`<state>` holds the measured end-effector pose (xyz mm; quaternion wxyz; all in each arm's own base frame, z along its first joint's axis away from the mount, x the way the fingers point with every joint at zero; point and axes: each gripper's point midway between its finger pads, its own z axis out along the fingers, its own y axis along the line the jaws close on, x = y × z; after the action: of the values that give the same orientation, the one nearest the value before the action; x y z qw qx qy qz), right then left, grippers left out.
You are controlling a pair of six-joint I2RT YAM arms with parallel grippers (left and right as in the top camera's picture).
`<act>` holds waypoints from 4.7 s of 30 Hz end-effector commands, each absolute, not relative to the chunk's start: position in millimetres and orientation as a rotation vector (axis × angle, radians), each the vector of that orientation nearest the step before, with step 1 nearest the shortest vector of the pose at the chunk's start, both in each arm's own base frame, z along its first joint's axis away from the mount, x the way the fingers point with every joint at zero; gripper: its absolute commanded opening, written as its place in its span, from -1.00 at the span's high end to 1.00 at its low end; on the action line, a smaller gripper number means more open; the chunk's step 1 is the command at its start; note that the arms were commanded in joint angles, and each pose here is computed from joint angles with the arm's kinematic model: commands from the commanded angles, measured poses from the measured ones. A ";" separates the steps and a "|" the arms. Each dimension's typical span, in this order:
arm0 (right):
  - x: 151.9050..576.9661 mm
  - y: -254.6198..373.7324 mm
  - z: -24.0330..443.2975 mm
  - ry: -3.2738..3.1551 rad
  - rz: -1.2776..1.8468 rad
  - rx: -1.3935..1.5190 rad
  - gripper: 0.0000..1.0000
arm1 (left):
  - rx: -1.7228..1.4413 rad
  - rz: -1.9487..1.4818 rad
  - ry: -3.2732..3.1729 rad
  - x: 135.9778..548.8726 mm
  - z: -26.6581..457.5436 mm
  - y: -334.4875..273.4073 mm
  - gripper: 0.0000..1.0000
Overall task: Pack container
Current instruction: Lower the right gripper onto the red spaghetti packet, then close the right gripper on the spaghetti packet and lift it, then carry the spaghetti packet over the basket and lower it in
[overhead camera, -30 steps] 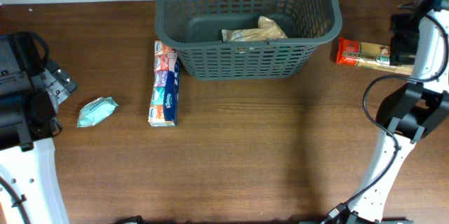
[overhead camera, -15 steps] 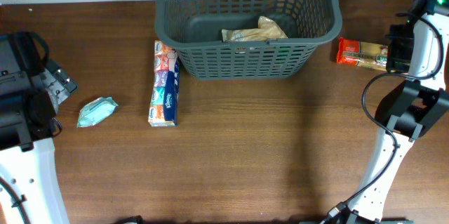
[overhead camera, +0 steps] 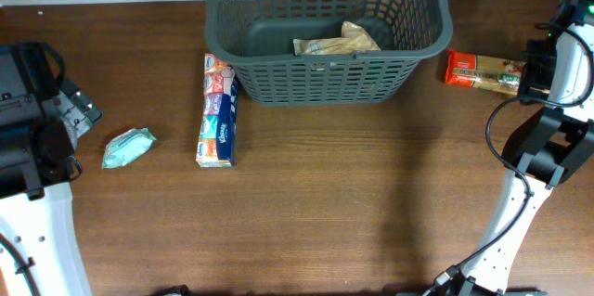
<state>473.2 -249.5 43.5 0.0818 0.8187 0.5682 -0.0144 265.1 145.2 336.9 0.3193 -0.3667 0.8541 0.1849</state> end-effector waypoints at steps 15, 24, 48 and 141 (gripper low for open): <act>494.2 -257.5 21.8 1.698 0.045 2.403 -0.97 | -0.972 0.472 2.224 264.9 342.3 145.5 -0.99; 491.9 -257.1 14.7 1.707 0.028 2.412 -0.97 | -0.972 0.472 2.224 264.9 342.3 145.5 -0.99; 410.6 -253.4 -14.4 1.860 -0.266 2.633 -0.98 | -0.972 0.472 2.224 265.0 342.3 145.5 -0.99; 576.6 91.2 287.1 2.321 0.241 0.094 0.91 | -0.972 0.472 2.224 265.0 342.3 145.5 -0.99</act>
<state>578.8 90.1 269.6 0.3718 0.0404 0.9222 0.0986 265.2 145.2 336.9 0.3195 -0.3667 0.8540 0.1849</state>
